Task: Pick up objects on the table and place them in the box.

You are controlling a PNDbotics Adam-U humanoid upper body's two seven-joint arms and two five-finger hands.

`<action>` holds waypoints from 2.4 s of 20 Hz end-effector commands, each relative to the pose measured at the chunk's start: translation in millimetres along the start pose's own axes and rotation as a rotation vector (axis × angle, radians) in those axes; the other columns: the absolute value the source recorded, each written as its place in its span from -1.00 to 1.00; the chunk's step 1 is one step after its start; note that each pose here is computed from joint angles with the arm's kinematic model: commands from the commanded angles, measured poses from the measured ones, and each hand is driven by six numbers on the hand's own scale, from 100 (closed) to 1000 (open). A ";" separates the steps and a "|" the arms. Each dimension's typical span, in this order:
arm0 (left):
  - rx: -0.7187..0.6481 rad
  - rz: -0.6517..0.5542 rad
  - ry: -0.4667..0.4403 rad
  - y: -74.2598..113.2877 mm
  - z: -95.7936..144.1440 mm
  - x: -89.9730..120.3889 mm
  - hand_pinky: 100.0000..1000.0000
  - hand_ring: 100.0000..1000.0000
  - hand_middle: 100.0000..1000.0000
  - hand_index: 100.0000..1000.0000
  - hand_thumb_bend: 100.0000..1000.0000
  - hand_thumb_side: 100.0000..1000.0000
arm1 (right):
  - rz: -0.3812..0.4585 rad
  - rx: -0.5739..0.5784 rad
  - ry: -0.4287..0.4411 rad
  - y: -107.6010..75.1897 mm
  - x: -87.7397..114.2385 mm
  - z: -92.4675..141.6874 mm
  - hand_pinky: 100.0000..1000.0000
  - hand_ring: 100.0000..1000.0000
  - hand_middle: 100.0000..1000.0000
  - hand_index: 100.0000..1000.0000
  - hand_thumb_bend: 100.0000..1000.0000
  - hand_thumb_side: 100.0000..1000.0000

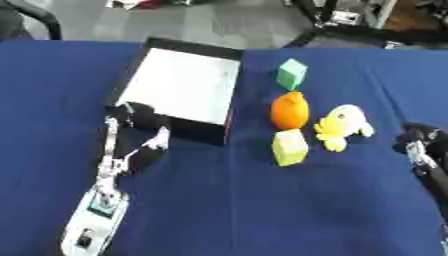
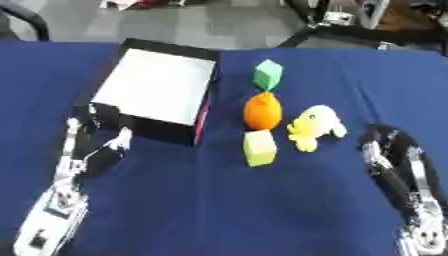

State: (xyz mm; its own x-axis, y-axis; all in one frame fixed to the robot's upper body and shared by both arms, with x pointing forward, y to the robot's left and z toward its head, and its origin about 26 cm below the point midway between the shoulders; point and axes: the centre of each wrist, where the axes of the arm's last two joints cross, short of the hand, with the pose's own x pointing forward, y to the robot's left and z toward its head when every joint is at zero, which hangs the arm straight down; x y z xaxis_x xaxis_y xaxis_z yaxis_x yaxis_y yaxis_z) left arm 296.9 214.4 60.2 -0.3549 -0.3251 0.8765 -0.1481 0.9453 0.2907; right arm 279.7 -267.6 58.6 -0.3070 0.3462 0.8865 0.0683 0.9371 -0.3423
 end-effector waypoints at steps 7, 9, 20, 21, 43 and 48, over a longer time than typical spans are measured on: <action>0.005 -0.007 -0.028 4.0 -5.2 6.5 0.39 0.44 0.05 -0.09 -0.76 -1.00 | 0.010 0.002 -0.026 -3.0 5.0 -4.1 0.33 0.12 0.47 0.08 -1.00 0.20; 0.000 -0.009 -0.027 3.7 -4.9 6.3 0.40 0.44 0.05 -0.08 -0.76 -1.00 | 0.022 0.009 -0.033 -4.9 6.0 -5.7 0.34 0.13 0.47 0.09 -1.00 0.12; -0.026 -0.019 -0.018 3.9 -2.6 4.2 0.40 0.45 0.06 -0.06 -0.72 -1.00 | 0.315 0.203 -0.238 -53.5 34.2 -60.4 0.40 0.16 0.49 0.30 -1.00 -0.34; -0.026 -0.019 -0.018 4.0 -2.6 4.3 0.40 0.45 0.06 -0.06 -0.72 -1.00 | 0.316 0.205 -0.240 -54.1 33.6 -60.9 0.40 0.16 0.49 0.30 -1.00 -0.34; -0.086 -0.004 -0.015 -0.9 -2.7 6.7 0.41 0.47 0.09 0.02 -0.60 -1.00 | 0.904 0.813 -0.244 -49.6 18.9 -164.9 0.75 0.81 0.90 0.97 -1.00 -0.18; -0.086 -0.003 -0.015 -1.2 -2.4 6.4 0.41 0.47 0.09 0.02 -0.60 -1.00 | 0.957 0.903 -0.159 -59.7 -1.5 -170.9 0.77 0.82 0.89 0.96 -1.00 -0.27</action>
State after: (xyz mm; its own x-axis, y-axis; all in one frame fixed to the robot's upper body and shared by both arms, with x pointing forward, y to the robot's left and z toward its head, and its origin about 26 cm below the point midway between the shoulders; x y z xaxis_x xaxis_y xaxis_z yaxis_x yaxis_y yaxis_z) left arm 295.8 211.3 58.4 -0.3410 -0.3319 0.8795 -0.0662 0.9418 0.3297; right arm 433.8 -307.1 120.6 -0.6111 0.7692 0.1868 -0.3227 -0.0266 -0.9461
